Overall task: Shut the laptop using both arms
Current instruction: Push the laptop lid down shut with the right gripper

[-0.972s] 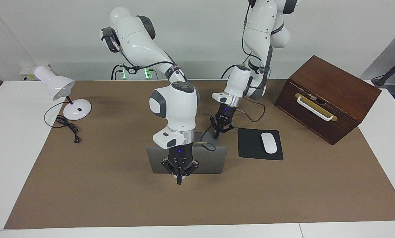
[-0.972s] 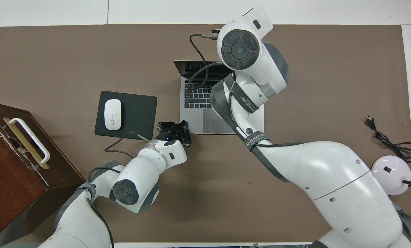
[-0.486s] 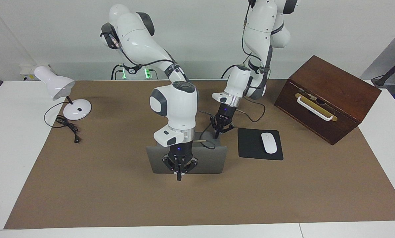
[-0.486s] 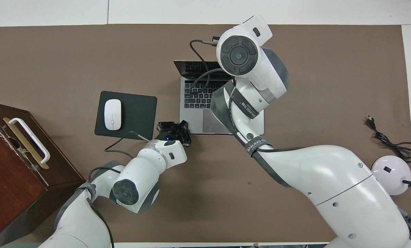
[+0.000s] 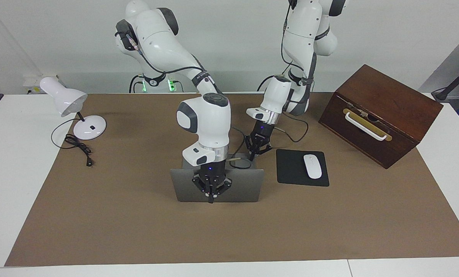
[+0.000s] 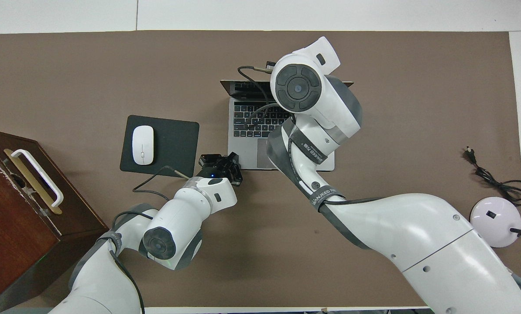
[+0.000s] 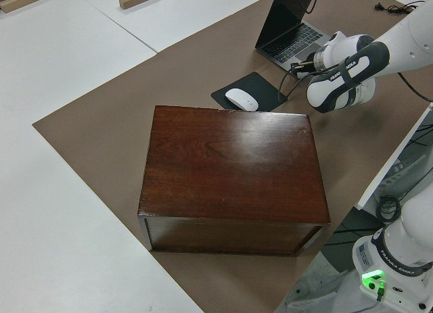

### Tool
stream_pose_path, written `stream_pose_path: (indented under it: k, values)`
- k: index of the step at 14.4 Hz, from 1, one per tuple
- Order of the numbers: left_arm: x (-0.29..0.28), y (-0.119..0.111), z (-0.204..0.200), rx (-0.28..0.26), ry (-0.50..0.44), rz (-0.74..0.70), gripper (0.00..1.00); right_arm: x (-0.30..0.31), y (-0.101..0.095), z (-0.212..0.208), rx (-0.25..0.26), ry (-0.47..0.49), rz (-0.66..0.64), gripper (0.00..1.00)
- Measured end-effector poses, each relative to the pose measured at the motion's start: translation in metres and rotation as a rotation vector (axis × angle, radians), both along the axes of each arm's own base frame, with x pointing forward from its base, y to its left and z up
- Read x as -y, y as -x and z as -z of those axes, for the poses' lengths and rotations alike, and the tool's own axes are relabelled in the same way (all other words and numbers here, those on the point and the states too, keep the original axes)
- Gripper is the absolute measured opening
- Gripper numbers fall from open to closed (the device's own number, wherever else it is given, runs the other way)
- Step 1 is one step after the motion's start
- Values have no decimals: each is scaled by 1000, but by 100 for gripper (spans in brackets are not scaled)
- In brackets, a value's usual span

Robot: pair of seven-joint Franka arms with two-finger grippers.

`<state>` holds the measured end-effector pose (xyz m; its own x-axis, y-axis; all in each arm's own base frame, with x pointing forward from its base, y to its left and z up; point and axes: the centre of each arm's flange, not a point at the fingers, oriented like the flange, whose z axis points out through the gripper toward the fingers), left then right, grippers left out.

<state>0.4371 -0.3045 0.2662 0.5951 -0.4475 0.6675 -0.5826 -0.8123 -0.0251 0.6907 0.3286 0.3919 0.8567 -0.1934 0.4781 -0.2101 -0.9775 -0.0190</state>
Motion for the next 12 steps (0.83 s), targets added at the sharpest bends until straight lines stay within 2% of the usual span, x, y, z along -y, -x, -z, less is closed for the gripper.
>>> stream_pose_path:
  k: [6, 12]
  values:
    - [0, 0, 0, 0, 0, 0, 1, -6, 20, -18, -55, 31, 8, 1]
    - [0, 0, 0, 0, 0, 0, 1, -7, 33, -6, -120, 12, 1, 1]
